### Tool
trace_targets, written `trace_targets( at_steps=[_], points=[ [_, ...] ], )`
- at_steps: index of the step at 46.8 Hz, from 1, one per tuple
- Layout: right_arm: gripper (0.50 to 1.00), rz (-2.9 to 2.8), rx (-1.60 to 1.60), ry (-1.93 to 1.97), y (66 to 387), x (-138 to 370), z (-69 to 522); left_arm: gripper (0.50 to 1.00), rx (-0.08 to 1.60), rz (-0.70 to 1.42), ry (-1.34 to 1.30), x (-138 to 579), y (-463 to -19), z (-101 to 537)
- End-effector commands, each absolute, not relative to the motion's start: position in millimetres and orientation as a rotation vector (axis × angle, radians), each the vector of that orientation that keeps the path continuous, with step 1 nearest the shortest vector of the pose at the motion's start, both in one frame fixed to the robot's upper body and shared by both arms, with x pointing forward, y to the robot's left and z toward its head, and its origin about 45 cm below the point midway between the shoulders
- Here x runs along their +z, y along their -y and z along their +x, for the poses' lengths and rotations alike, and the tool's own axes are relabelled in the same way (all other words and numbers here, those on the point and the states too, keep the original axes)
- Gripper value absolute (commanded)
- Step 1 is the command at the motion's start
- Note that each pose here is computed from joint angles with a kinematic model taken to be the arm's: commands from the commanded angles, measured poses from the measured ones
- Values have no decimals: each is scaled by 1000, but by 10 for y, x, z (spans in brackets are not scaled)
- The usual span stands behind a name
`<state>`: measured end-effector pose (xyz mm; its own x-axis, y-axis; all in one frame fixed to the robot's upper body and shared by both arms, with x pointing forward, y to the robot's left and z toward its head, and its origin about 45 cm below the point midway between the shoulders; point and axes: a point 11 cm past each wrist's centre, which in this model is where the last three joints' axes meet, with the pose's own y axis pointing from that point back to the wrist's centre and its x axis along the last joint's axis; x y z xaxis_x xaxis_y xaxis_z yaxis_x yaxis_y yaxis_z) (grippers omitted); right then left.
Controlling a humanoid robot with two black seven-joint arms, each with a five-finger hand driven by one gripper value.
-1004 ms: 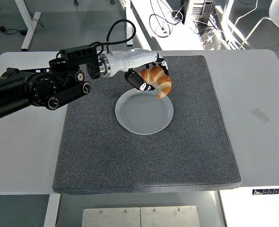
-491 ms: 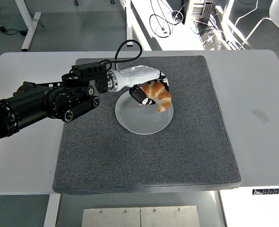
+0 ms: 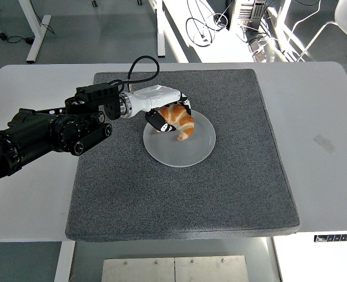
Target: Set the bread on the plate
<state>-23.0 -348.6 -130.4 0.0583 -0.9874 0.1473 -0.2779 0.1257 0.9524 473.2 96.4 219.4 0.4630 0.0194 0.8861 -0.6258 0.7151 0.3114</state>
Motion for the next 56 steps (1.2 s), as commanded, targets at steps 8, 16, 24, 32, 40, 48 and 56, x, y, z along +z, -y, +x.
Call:
trace_targets(
  at_steps=[8,16,24,32,40,48,56],
  points=[
    [1000,1337,-904,1409,3486,-1304,-230,500,433,689,1020,2150,-981,4717],
    [1000,1336,-904,1411,3487,-1304,-229,500,425,697,1024,2130,-988,4709],
    [1000,1337,-904,1409,3486,-1304,-230,500,413,707,1022,2070,-1004,4683],
    [1000,1337,-904,1409,3486,-1304,-230,500,405,696,1018,2046,-1001,4661],
    [1000,1336,-904,1411,3487,-1304,-229,500,407,689,1024,2055,-996,4660],
    [1000,1336,-904,1411,3487,-1304,-229,500,409,684,1025,2060,-990,4659],
    [1000,1336,-904,1411,3487,-1304,-229,761,472,652,1016,2118,-994,4693]
  ],
)
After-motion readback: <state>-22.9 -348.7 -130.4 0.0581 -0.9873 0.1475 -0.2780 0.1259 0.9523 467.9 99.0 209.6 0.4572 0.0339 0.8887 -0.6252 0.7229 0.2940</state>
